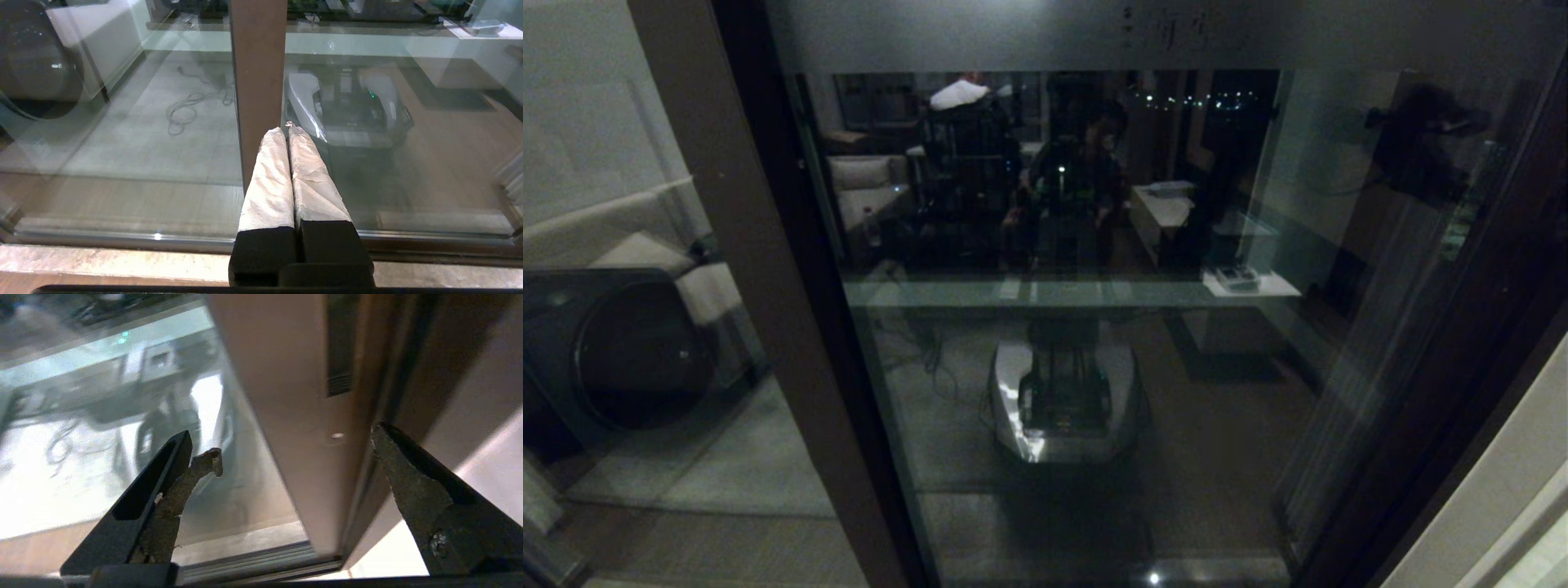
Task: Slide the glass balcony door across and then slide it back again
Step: Open the slid door
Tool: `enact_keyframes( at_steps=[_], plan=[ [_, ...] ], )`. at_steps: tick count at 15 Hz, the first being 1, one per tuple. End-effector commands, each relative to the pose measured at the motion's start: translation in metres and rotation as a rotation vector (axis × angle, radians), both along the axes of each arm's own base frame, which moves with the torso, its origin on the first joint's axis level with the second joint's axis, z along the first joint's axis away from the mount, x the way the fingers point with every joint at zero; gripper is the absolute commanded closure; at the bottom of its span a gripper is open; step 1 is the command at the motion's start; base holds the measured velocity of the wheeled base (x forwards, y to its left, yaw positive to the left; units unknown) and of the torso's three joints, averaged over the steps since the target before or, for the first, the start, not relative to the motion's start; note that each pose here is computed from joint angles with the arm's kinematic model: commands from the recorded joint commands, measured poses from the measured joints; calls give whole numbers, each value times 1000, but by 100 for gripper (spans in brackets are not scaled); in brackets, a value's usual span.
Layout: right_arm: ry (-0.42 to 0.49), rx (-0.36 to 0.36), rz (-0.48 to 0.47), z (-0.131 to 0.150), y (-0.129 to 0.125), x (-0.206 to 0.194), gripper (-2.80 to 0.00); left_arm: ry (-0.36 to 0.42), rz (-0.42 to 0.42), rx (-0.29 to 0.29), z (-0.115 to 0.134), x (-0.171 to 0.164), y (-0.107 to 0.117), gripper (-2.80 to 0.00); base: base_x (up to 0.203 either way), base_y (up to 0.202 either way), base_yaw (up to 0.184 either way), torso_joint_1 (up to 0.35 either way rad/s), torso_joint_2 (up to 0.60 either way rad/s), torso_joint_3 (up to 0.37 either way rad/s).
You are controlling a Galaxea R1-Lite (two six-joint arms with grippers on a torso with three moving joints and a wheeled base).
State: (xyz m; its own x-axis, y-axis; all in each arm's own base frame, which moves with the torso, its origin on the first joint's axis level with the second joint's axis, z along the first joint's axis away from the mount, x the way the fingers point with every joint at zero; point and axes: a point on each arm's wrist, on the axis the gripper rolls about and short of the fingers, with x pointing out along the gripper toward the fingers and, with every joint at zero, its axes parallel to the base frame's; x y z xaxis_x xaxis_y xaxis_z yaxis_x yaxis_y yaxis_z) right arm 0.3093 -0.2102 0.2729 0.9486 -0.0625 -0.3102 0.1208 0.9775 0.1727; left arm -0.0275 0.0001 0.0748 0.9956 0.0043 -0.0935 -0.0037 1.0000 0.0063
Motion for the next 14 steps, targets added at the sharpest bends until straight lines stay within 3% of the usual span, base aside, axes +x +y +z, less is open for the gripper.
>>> enact_keyframes(
  at_steps=[1, 5, 10, 14],
  plan=[
    [2, 7, 20, -2, 3, 3, -280, 1, 0, 0, 0, 0, 0, 0, 0, 0, 0, 0, 0, 0],
    [3, 9, 67, -5, 16, 13, -280, 1, 0, 0, 0, 0, 0, 0, 0, 0, 0, 0, 0, 0],
    [-59, -39, 53, -12, 4, 31, -280, 0, 0, 0, 0, 0, 0, 0, 0, 0, 0, 0, 0, 0],
    [-53, -42, 45, -15, 3, 34, -280, 1, 0, 0, 0, 0, 0, 0, 0, 0, 0, 0, 0, 0]
  ],
)
